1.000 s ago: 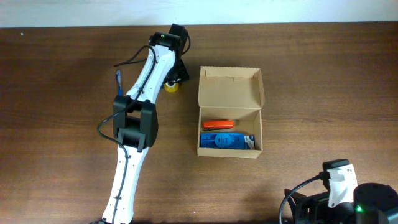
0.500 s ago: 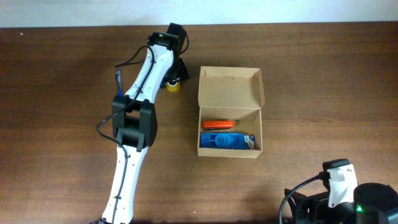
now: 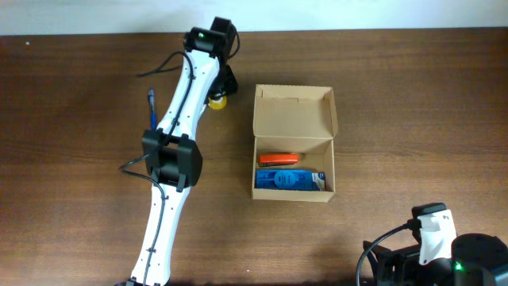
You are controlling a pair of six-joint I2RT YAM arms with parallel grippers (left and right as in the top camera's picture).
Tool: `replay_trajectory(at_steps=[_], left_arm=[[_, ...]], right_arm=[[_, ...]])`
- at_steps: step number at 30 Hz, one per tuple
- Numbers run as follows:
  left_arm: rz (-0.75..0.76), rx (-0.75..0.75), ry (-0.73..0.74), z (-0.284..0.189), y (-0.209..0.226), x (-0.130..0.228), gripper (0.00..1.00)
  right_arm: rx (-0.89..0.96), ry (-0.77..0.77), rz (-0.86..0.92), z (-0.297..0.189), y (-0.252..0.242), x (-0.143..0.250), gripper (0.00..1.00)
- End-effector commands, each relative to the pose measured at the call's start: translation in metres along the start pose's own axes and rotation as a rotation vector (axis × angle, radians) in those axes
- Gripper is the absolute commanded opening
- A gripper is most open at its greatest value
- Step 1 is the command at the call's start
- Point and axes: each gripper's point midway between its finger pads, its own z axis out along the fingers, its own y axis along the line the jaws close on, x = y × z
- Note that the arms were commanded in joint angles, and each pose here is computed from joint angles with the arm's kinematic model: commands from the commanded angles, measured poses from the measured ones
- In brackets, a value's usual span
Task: Pack container
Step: 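Carry the tape roll over the box and lower it inside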
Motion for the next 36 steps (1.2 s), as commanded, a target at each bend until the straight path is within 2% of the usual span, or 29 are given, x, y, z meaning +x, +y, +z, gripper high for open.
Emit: replay_trajectory(at_steps=[1,5,9,14,16,20,22,25,36], left_arm=[[0.006,0.013,-0.052,-0.028,0.0,-0.005,0.26],[0.134,0.129,-0.155,-0.09,-0.029,0.004,0.26],[0.294,0.194,-0.225,-0.138,-0.06,0.032,0.26],[0.413,0.211,-0.228,-0.148,-0.085,0.061,0.21],[0.414,0.172,-0.218,-0.155,-0.074,0.065,0.19],[0.197,-0.086,-0.29,-0.186,0.004,0.064,0.17],[0.189,-0.093,-0.29,-0.191,0.015,0.073,0.17],[0.221,-0.057,-0.304,-0.192,0.009,0.091,0.17],[0.541,0.175,-0.235,-0.153,-0.094,0.178,0.17]], right_arm=[[0.007,-0.019,-0.01,-0.003,-0.001,-0.003,0.99],[0.007,-0.019,-0.01,-0.003,-0.001,-0.003,0.99],[0.007,-0.019,-0.01,-0.003,-0.001,-0.003,0.99],[0.007,-0.019,-0.01,-0.003,-0.001,-0.003,0.99],[0.007,-0.019,-0.01,-0.003,-0.001,-0.003,0.99],[0.007,-0.019,-0.01,-0.003,-0.001,-0.003,0.99],[0.007,-0.019,-0.01,-0.003,-0.001,-0.003,0.99],[0.007,-0.019,-0.01,-0.003,-0.001,-0.003,0.99],[0.007,-0.019,-0.01,-0.003,-0.001,-0.003,0.99]])
